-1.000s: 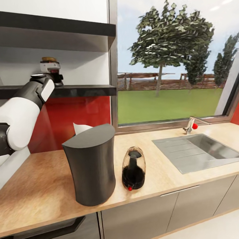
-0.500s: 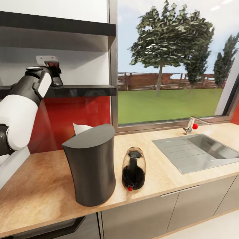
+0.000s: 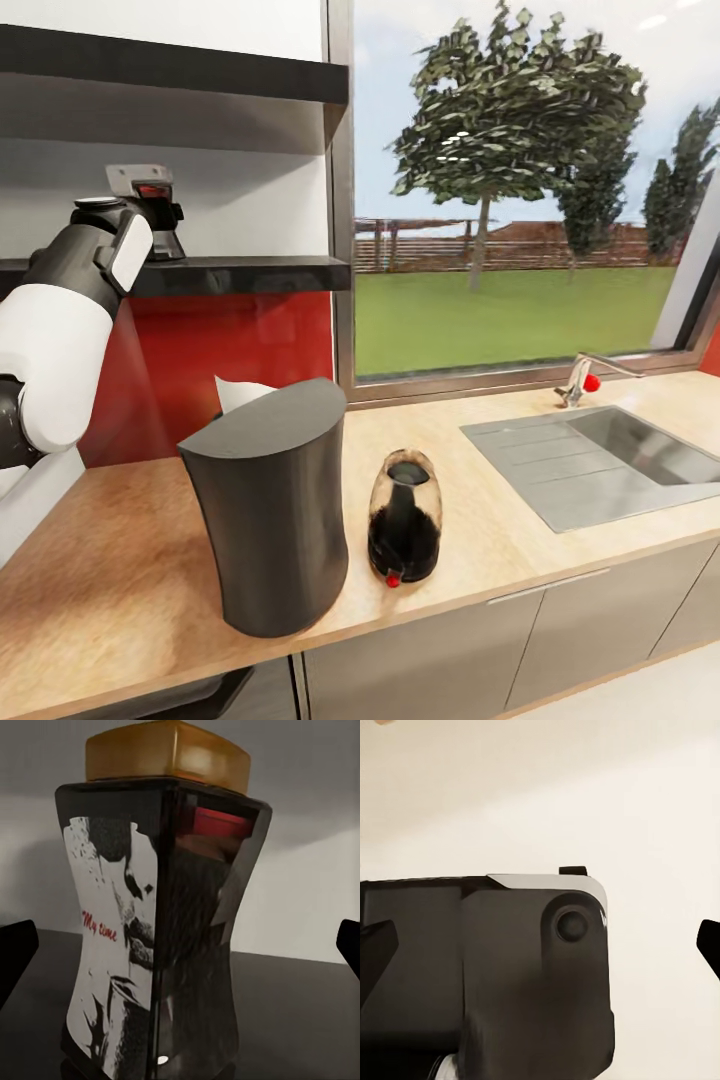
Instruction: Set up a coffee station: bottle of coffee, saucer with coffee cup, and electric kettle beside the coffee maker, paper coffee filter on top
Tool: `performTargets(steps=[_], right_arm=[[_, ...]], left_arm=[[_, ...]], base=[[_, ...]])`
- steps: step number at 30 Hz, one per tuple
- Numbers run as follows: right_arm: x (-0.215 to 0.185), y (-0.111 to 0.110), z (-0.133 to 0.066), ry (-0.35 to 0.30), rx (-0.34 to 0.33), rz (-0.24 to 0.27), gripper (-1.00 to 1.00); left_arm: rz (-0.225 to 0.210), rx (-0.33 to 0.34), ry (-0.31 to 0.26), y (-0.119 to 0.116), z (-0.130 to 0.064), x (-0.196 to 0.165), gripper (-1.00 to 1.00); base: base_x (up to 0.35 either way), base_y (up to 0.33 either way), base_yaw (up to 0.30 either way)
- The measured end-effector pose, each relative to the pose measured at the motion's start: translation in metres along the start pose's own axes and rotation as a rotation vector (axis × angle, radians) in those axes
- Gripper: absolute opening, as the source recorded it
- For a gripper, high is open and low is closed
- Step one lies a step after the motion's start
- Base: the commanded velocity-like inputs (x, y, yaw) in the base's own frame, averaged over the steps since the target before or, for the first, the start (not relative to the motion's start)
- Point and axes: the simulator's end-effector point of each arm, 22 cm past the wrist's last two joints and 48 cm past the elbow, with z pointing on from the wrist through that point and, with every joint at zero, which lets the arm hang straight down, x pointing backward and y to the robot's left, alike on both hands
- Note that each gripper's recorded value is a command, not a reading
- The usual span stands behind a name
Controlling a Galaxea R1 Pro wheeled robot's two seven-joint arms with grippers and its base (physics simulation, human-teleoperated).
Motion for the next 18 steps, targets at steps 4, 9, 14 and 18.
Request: performTargets(steps=[4, 9, 14, 18], right_arm=[[0.0001, 0.0, -0.0002, 0.0, 0.0, 0.0, 1.0], [0.0, 0.0, 0.0, 0.0, 0.0, 0.0, 1.0], [0.0005, 0.0, -0.0001, 0.001, 0.0, 0.0, 1.0], [0.0007, 0.0, -0.0002, 0.001, 0.0, 0.0, 1.0]], left_arm=[[0.0, -0.001, -0.001, 0.0002, -0.0005, -0.0006, 1.0], [0.001, -0.002, 0.0, 0.0012, 0.0002, 0.0005, 1.0], [0.001, -0.005, 0.002, 0.0036, 0.0006, 0.0016, 1.0], [0.003, -0.007, 0.005, 0.004, 0.0009, 0.0032, 1.0]], base=[[0.17, 0.08, 0.0], [0.07, 0.028, 0.0], [0.047, 0.002, 0.0], [0.185, 0.0, 0.0]])
